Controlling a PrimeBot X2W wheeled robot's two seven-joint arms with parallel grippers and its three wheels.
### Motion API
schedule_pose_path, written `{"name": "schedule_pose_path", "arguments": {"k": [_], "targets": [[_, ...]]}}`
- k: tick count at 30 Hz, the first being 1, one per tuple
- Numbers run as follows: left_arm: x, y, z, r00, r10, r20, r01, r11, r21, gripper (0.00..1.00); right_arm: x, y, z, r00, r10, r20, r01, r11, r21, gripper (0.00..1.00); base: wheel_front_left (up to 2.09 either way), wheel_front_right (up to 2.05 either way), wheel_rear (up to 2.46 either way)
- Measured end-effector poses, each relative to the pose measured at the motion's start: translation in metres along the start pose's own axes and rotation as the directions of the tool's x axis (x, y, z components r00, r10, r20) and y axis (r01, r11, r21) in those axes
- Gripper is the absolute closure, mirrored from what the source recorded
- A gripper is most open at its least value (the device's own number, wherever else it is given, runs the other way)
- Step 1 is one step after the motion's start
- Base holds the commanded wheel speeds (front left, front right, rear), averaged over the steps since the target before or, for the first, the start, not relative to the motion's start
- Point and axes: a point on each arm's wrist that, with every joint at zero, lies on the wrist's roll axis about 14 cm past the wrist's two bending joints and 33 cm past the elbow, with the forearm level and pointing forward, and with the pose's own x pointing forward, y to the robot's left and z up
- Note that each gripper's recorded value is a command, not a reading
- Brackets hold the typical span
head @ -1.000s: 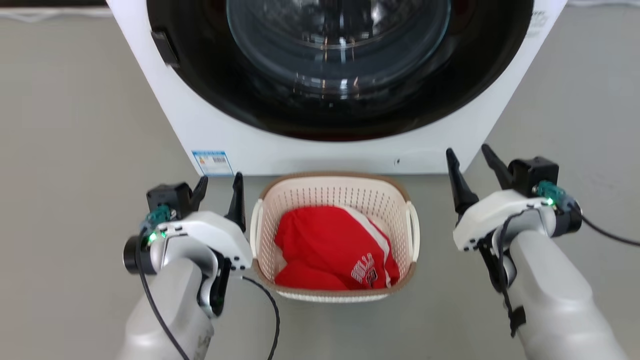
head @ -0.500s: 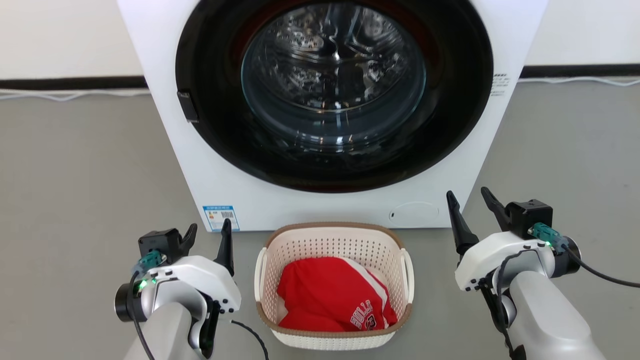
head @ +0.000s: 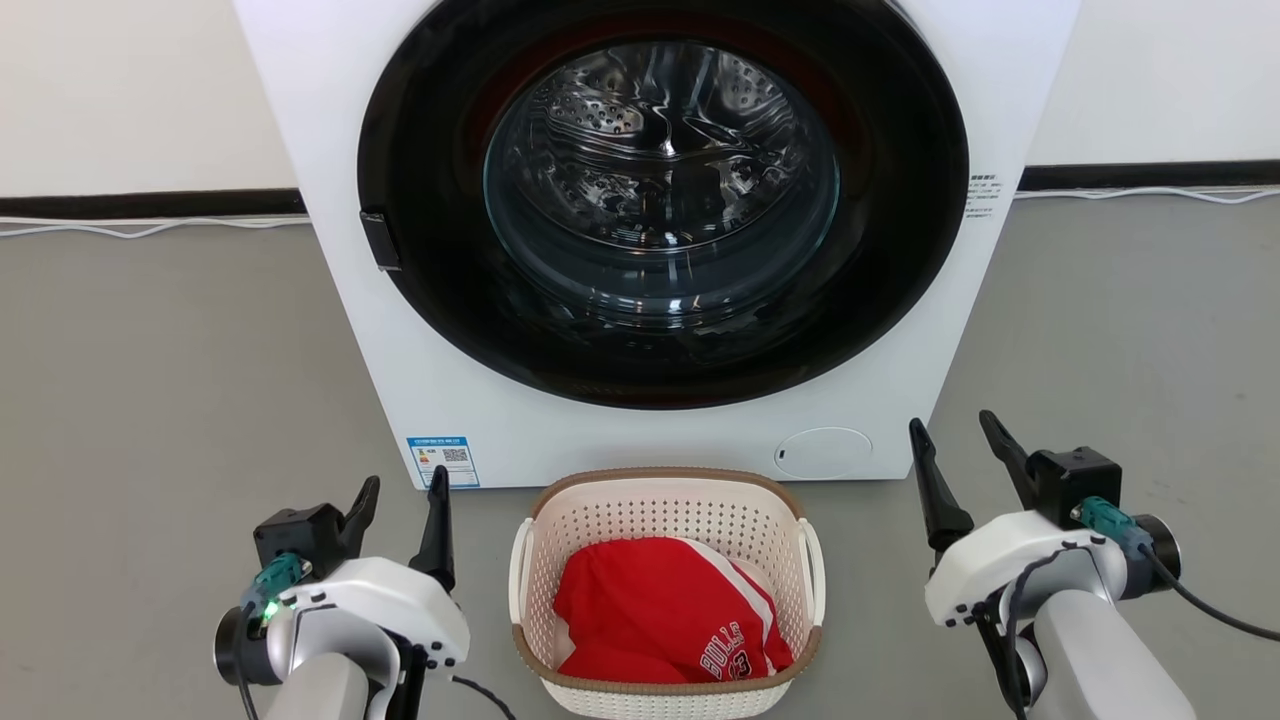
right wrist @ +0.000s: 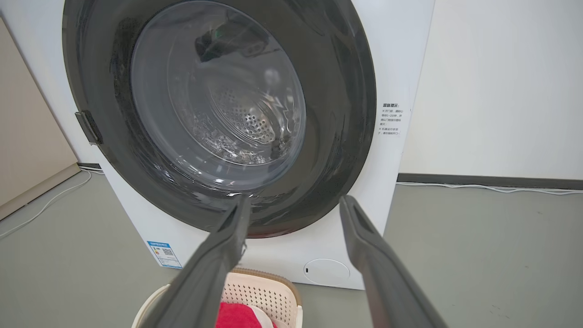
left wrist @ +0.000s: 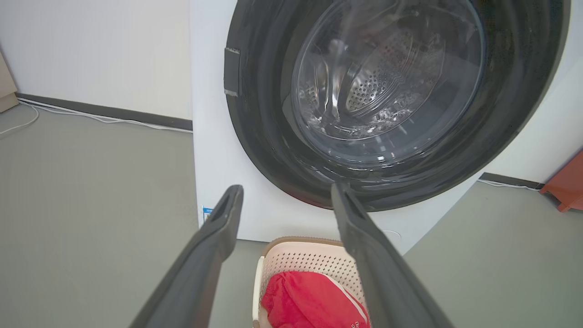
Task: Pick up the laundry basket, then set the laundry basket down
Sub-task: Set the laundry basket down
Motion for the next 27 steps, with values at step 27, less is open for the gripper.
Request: {"name": "schedule_pose_path", "arguments": {"k": [27], "targets": [[-0.027,0.017,-0.002,0.999,0.037,0.028,-0.037,0.999,-0.002,0.0,-0.027,-0.016,-0.003,0.998,-0.055,0.026,0.055,0.998,-0.005,0.0,0.0,0.0,0.0]]}}
